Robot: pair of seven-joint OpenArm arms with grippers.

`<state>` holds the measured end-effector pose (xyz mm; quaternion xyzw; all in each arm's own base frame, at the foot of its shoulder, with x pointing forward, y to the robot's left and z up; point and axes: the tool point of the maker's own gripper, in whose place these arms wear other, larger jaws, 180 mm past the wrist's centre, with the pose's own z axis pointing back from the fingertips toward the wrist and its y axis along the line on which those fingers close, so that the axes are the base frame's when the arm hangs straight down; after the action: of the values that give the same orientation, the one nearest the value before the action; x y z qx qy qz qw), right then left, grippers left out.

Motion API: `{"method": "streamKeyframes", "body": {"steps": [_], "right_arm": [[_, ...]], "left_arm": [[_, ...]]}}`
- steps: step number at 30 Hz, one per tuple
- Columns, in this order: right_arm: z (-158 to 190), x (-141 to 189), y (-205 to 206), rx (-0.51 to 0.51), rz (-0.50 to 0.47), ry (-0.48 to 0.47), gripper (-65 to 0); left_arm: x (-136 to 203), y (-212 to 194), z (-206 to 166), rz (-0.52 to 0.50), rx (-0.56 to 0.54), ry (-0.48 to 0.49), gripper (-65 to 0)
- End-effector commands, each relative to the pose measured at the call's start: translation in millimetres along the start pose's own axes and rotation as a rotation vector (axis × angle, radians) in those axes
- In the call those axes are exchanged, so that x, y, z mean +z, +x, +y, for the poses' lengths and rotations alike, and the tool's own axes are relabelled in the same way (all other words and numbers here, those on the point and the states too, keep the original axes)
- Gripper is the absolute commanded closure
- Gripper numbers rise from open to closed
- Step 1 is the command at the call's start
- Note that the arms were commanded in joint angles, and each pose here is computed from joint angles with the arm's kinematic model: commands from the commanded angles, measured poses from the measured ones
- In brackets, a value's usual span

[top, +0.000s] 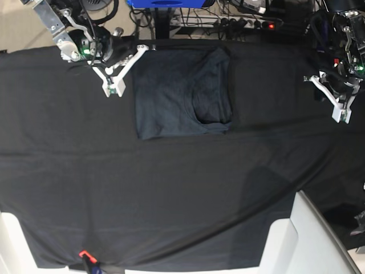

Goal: Fold the T-shirt properly
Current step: 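Lift the right gripper off the shirt and move it aside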

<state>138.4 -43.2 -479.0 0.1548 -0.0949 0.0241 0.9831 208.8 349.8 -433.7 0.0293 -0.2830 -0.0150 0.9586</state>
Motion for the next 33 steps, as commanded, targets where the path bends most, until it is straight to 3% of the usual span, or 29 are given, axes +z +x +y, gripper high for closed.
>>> {"method": "streamKeyframes", "body": {"steps": [1,6,12,18,23,25,26,28,31,33], "right_arm": [[4,5,8,0.006,-0.025,0.017,0.0],[22,17,14,0.016,-0.042,0.058,0.0],[30,46,26,-0.113,-0.087,0.039,0.0],[15,37,25,-0.152,-0.069,-0.014,0.0],[-8,18,21,-0.173,-0.062,-0.085,0.0],[-20,10,16,-0.183,-0.048,-0.121,0.0],[-25,6,14,-0.187,-0.043,-0.135,0.0],[-33,1,12,-0.192,-0.041,-0.158,0.0],[-52,1,14,-0.181,-0.065,-0.203,0.0],[-55,3,18,-0.175,-0.09,-0.209,0.0]], "left_arm": [[5,11,9,-0.033,-0.009,0.015,0.0],[4,10,8,-0.028,-0.008,0.013,0.0],[5,16,3,-0.044,-0.017,-0.002,0.0],[26,45,-52,-0.105,-0.115,-0.237,0.0],[44,63,-89,-0.193,0.029,-0.455,0.0],[48,62,-103,-0.225,0.142,-0.556,0.0],[48,63,-105,-0.242,0.192,-0.587,-8.4],[47,59,-111,-0.257,0.279,-0.639,-32.9],[37,44,-123,-0.23,0.361,-0.668,-62.9],[27,29,-130,-0.185,0.365,-0.65,-65.0]]}}
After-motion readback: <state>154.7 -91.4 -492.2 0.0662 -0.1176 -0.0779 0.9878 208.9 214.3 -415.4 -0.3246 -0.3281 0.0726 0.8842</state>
